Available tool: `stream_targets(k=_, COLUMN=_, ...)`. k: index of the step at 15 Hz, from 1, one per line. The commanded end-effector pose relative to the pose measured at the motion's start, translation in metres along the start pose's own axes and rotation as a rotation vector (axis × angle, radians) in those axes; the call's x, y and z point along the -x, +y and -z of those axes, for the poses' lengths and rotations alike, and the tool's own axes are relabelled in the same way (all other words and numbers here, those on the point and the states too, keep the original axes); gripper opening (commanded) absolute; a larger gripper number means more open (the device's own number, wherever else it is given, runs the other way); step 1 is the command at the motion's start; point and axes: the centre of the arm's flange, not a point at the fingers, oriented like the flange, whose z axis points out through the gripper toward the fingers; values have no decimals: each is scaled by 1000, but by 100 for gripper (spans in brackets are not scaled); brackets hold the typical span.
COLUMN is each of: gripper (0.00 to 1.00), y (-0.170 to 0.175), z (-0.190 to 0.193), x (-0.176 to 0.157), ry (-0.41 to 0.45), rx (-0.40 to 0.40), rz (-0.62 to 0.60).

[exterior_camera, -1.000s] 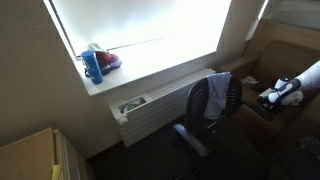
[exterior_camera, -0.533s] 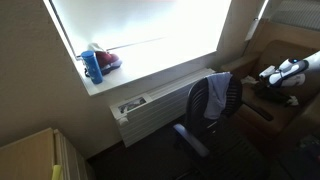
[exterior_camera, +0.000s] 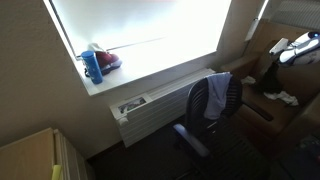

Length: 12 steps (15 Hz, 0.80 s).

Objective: Hang the t-shirt on the backrest of the chair

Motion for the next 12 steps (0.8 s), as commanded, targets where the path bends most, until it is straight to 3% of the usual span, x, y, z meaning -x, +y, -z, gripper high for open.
stream_targets(k=1, gripper=1, y=-17, z=94, x=9, ry=-152, rx=-149, rz=-41)
stream_targets(k=5, gripper=1, y=-29, z=178, x=23, ry=-356, rx=-303, rz=-164)
stream_targets(k=7, gripper=1, y=-36, z=217, x=24, ry=-382, rx=-364, rz=-244)
stream_targets(k=9, gripper=1, y=-43, z=240, x=9, ry=-255, rx=-224, rz=-176)
stream_targets(k=10, gripper=4, y=-69, z=204, x=56, ry=-332, rx=-295, rz=-202)
stream_targets(k=12, gripper=4, y=-59, z=212, x=39, ry=-292, rx=-242, rz=-188)
